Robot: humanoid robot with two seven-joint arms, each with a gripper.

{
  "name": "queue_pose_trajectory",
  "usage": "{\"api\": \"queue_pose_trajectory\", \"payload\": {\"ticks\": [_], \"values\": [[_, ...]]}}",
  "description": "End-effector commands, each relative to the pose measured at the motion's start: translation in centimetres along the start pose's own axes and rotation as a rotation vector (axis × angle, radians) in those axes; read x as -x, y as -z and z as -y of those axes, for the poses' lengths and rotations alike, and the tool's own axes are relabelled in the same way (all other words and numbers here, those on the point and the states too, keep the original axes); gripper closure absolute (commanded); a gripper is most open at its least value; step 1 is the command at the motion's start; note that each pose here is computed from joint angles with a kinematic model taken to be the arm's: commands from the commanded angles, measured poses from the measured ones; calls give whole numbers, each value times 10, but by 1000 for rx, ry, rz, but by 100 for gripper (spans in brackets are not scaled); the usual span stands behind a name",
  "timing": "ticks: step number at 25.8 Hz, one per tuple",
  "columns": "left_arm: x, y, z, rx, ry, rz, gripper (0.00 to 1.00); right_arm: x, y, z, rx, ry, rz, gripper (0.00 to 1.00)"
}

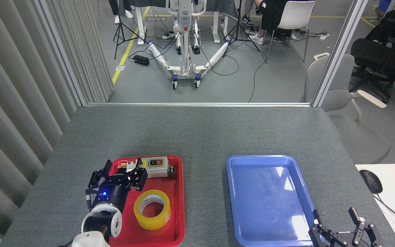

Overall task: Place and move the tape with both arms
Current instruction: 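Lower the left gripper onto the yellow tape roll and grasp it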

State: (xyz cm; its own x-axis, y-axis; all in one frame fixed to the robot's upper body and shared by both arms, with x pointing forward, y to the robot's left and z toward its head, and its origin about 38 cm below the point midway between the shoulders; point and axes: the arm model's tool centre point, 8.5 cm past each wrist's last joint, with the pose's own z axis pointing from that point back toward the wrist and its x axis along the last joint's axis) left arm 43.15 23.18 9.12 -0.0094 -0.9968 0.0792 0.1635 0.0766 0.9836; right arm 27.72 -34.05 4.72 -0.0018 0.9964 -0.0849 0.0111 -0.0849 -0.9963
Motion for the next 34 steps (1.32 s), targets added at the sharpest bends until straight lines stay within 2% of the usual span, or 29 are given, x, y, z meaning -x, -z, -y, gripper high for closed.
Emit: {"api": "queue_pose_trajectory", "payload": {"ticks": [1,4,9,13,24,34], "values": [[-2,-6,1,300,4,5,0,0,-1,-1,-4,-1,1,0],[-4,-11,6,469,7,8,0,-1,-1,-2,-6,0,0,0],[-13,-12,-1,688,5,26,0,-2,-1,-2,-8,1,1,0],[-28,-13,-3,808,7,49,0,-5,0,-2,-6,5,6,0],[-35,-3,18,890,-8,29,0,-7,-1,-5,-12,11,4,0],[-33,11,43,851,5,23,0,-7,-2,-7,-18,12,3,0]]}}
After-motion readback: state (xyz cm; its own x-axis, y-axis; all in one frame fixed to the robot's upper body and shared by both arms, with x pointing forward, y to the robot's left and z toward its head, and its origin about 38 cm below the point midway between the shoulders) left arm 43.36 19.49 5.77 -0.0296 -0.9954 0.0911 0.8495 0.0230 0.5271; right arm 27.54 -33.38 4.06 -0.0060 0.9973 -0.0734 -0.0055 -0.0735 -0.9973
